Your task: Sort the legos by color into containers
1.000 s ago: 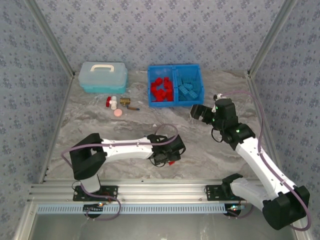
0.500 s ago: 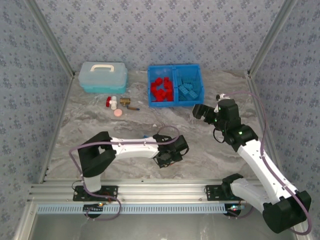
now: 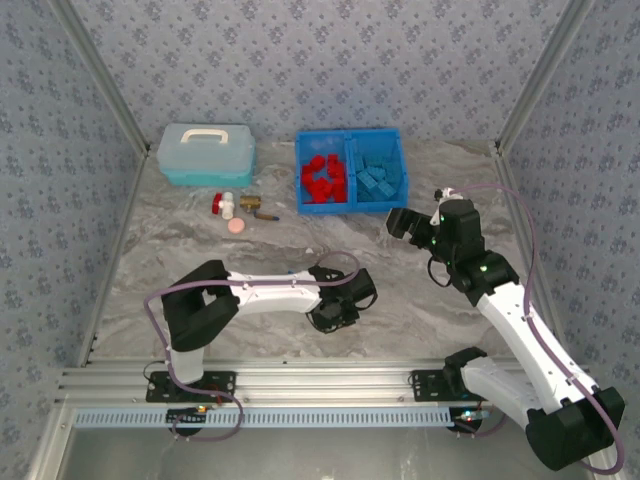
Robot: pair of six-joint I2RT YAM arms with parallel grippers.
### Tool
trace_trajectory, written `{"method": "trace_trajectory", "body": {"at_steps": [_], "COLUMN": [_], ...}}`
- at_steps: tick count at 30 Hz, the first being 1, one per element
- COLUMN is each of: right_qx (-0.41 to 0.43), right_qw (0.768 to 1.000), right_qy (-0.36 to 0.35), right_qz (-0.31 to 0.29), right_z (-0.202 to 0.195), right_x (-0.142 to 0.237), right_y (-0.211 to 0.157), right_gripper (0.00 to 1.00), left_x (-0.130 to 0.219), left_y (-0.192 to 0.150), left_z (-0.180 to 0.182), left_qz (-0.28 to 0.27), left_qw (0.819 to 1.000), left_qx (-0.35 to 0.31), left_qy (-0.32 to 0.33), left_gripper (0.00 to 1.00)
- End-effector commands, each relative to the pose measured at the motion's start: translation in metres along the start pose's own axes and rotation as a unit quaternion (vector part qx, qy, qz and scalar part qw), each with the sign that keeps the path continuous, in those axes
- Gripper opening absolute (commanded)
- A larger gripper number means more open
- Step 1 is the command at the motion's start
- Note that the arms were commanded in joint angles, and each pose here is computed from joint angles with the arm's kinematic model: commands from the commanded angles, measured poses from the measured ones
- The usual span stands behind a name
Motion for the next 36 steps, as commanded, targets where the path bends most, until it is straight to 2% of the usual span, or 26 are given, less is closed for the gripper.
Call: {"method": "trace_trajectory", "body": {"at_steps": [1, 5, 10, 15, 20, 24, 27, 29, 33, 36], "right_qx": [-0.002, -0.004, -0.009, -0.012, -0.010, -0.009, -0.010, -0.012, -0.017, -0.022], "right_qw": [1.000, 1.000, 1.000, 1.000, 1.000, 1.000, 1.000, 1.000, 1.000, 1.000], "right_qy": [0.000, 0.002, 0.004, 0.005, 0.002, -0.002, -0.004, -0.004, 0.000, 0.006], "right_qz": [0.003, 0.002, 0.004, 0.004, 0.000, -0.005, -0.005, -0.003, -0.004, -0.005], "right_z": [-0.002, -0.001, -0.001, -0.002, -0.003, -0.005, -0.006, -0.007, -0.006, -0.003], "right_x": [0.003, 0.005, 0.008, 0.013, 0.023, 0.032, 0.036, 0.036, 0.034, 0.032], "right_y": [-0.003, -0.003, -0.005, -0.007, -0.007, -0.007, -0.009, -0.010, -0.011, -0.009], "right_gripper": [1.00, 1.00, 1.00, 1.00, 1.00, 1.00, 1.00, 1.00, 1.00, 1.00], "left_x": [0.039, 0.094, 0.132, 0.131, 0.114, 0.096, 0.085, 0.084, 0.100, 0.120], "left_y": [0.026, 0.086, 0.169, 0.257, 0.326, 0.374, 0.393, 0.395, 0.397, 0.396], "left_z": [-0.023, -0.052, -0.091, -0.126, -0.167, -0.171, -0.172, -0.179, -0.186, -0.188], "left_qz": [-0.040, -0.134, -0.216, -0.270, -0.309, -0.315, -0.305, -0.301, -0.317, -0.325], "left_qw": [0.997, 0.981, 0.956, 0.943, 0.927, 0.932, 0.936, 0.934, 0.925, 0.921], "left_qx": [-0.040, -0.122, -0.178, -0.182, -0.209, -0.174, -0.153, -0.163, -0.176, -0.176], "left_qy": [-0.047, -0.069, -0.088, -0.074, -0.048, -0.048, -0.080, -0.102, -0.117, -0.128], "left_gripper": [0.23, 0.22, 0.20, 0.20, 0.20, 0.21, 0.25, 0.31, 0.44, 0.49]}}
Point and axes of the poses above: each hand's point on the last joint's axis, 136 mm out from that joint toward the fingers, its own x axis back along the fingers, its own z axis along the line the jaws close on, y = z × x, the point moved 1 cm from there along x, back along the fingers, and after that the axes turned 11 degrees about x, right-handed, at the moved point
